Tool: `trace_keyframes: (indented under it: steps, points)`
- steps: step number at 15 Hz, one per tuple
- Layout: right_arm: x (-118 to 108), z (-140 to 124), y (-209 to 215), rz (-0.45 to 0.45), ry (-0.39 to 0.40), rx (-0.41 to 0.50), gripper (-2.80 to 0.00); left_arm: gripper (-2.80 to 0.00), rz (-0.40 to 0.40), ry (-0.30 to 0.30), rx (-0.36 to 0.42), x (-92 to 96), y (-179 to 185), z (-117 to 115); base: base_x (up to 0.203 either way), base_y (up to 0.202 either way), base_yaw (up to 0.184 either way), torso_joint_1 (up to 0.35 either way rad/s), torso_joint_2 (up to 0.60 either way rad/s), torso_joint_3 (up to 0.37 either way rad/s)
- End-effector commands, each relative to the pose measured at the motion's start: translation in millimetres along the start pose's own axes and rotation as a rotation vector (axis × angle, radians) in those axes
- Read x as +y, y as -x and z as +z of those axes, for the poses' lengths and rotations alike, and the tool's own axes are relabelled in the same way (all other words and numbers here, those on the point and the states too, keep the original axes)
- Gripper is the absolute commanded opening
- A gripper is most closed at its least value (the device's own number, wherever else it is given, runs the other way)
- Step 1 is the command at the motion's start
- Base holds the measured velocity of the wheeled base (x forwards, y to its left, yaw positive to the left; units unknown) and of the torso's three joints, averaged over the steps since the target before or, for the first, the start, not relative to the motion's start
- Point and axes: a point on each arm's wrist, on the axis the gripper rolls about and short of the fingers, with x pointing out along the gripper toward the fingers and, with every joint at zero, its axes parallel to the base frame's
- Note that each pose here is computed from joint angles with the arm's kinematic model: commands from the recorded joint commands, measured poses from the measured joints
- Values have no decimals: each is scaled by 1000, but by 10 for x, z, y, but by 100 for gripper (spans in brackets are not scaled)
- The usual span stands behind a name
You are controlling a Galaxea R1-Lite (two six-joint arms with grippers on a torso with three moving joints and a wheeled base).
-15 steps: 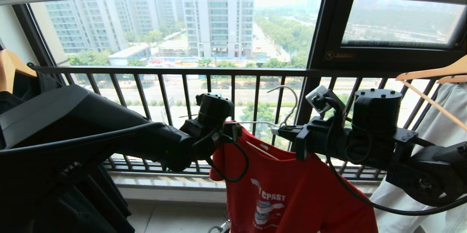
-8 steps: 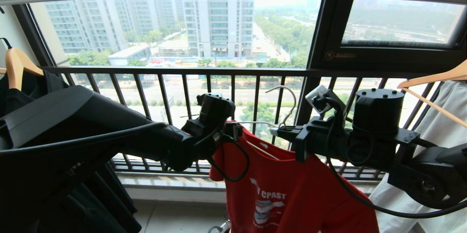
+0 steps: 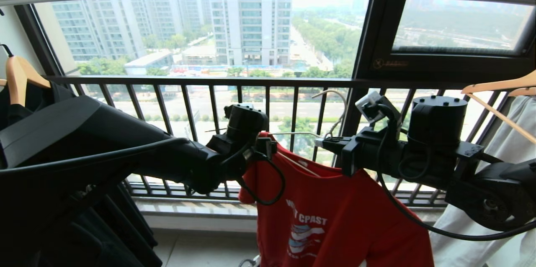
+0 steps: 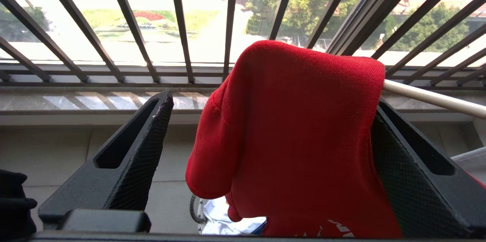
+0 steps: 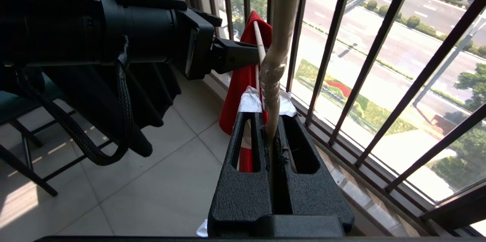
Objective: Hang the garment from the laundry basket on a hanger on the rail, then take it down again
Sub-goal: Take the clothes off the clothes rack
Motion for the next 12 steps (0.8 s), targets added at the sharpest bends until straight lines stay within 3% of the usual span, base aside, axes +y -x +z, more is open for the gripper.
trace_keyframes:
  steps: [1,12]
  points:
    - [-49,14,8,-15,1,-8,-280,0,6,4,-4,19,-9,8,0,0,0,0,0,0]
    - [-65,16,-13,-21,3,-9,-280,0,11,6,-17,42,10,56,0,0,0,0,0,0]
